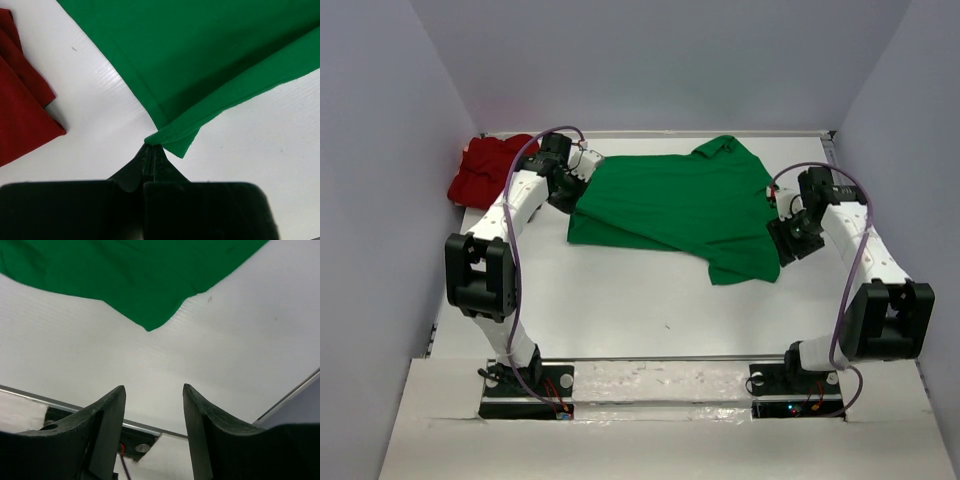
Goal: Fold and stack the t-shirts
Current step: Fold the flattened tshirt in 1/3 of the way
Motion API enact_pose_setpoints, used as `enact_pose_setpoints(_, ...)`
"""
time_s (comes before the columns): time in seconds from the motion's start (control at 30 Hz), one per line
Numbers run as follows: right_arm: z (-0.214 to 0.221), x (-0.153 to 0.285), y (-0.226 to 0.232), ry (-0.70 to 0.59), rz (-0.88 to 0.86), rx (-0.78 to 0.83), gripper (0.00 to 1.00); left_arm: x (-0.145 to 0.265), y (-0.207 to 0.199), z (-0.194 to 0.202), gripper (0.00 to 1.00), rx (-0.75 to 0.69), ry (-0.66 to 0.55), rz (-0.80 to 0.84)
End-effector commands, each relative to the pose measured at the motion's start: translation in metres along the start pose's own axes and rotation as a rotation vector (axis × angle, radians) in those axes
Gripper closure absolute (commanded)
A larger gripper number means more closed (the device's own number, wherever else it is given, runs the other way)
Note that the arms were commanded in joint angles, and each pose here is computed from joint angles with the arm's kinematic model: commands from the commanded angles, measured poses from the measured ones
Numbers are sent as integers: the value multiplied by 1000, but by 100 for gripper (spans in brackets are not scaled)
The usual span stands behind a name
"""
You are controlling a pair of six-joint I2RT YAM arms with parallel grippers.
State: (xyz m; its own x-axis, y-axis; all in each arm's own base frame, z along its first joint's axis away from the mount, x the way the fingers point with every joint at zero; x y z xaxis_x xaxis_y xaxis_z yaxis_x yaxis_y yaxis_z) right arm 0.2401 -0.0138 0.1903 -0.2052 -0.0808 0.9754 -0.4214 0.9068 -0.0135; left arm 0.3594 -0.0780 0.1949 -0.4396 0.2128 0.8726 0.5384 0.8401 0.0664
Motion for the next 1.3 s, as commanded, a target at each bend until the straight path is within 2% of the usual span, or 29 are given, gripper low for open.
enact_pose_setpoints(0.0, -4, 14, 0, -149, -9, 244, 46, 26, -1, -7, 100, -4, -73, -31)
enact_pose_setpoints(0.17, -2, 8, -6, -178, 25, 443, 48, 27, -2, -9, 100, 13, -87, -35)
enact_pose_setpoints(0.33, -7, -23, -17, -100, 6, 547, 49, 25, 0, -6, 100, 8, -78, -57)
enact_pose_setpoints(0.67, -28, -76, -37, 0, -44, 575, 49, 19, 1, -1, 100, -3, -50, -57)
enact_pose_setpoints(1.1, -50, -91, -52, 2, -56, 565, 49, 11, 1, 2, 100, -3, -33, -46)
enact_pose_setpoints(1.27, -46, -102, -51, 33, -84, 541, 49, 10, 0, 2, 100, -6, -27, -39)
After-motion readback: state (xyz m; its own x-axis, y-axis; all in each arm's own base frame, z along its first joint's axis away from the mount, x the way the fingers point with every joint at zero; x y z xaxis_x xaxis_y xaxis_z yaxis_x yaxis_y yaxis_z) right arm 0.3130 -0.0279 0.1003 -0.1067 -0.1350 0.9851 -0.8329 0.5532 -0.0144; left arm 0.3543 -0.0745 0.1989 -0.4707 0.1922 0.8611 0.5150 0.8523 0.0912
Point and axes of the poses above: each gripper's point midway between its finger pads, its own x axis back along the fingers, its own y axis along the line the jaws close on, z = x × y, the point moved 7 cm from there along x, back along the fingers, and after that the axes turned 2 degrees about x, right-handed, at the moved point
